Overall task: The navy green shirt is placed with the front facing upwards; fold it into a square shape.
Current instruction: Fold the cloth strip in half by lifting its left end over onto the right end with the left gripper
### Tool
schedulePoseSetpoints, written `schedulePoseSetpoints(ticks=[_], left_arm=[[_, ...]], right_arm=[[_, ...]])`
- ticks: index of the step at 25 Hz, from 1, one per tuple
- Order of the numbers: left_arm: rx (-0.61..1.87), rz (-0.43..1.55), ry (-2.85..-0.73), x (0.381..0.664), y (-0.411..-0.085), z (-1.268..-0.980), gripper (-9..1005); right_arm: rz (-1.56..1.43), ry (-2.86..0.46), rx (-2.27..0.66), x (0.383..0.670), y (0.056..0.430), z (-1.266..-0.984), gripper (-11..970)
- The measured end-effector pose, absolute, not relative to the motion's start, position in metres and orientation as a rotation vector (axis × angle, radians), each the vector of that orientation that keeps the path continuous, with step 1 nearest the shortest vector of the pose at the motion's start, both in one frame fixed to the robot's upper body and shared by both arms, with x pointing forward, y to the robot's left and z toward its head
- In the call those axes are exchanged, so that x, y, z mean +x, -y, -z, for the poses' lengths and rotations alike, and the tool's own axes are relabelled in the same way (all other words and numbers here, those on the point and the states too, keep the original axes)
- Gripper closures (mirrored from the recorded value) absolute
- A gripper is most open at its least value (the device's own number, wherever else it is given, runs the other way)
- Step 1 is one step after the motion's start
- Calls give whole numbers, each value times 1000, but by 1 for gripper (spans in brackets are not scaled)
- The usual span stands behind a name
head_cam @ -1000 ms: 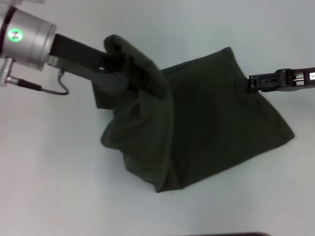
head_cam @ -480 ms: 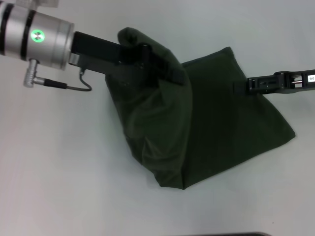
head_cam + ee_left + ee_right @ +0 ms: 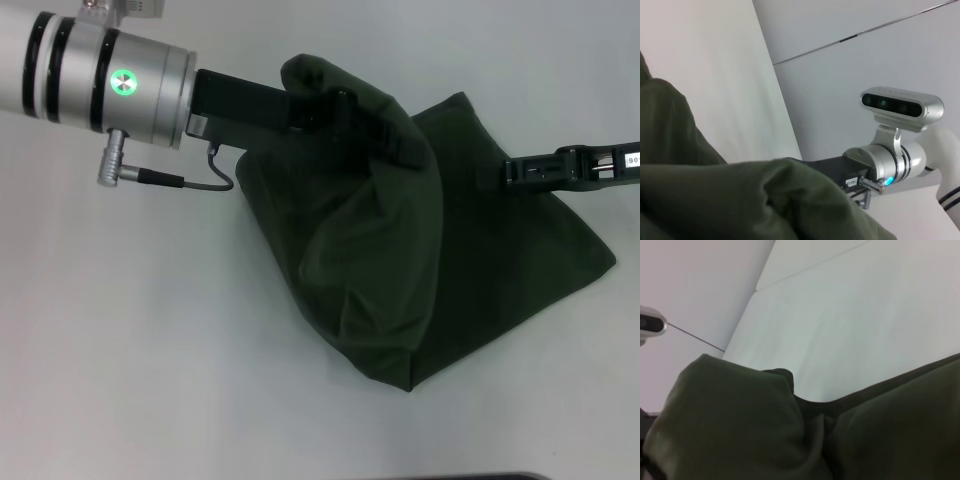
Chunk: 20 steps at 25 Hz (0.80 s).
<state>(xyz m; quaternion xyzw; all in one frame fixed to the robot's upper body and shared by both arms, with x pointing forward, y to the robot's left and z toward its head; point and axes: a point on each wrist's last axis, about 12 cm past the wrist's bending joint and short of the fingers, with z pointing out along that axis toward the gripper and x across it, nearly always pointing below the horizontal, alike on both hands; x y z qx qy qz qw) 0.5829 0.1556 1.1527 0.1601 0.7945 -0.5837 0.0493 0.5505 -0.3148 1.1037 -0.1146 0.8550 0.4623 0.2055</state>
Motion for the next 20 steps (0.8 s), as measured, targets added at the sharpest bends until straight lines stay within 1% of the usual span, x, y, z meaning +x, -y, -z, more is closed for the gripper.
schedulePoseSetpoints(ticks=[4, 9, 11, 12, 14, 19, 20], left_arm=[[474, 1759, -2422, 585, -160, -1152, 894], [428, 1717, -2435, 590, -183, -1156, 894], [384, 1687, -2439, 594, -200, -1160, 894], [384, 1687, -2439, 594, -200, -1160, 893], [351, 1669, -2429, 598, -213, -1165, 893], [293, 1637, -2404, 603, -237, -1173, 893], [293, 1637, -2404, 603, -237, -1173, 893]], right_arm=[[-1296, -2409, -327, 550, 312, -1100, 93], [-1333, -2484, -404, 550, 294, -1092, 96], [-1335, -2501, -457, 550, 287, -1091, 97], [-1339, -2505, -502, 549, 283, -1091, 97], [-1343, -2495, -568, 548, 280, -1092, 98], [-1341, -2378, -784, 545, 276, -1097, 101], [-1319, -2347, -825, 545, 277, -1097, 101]])
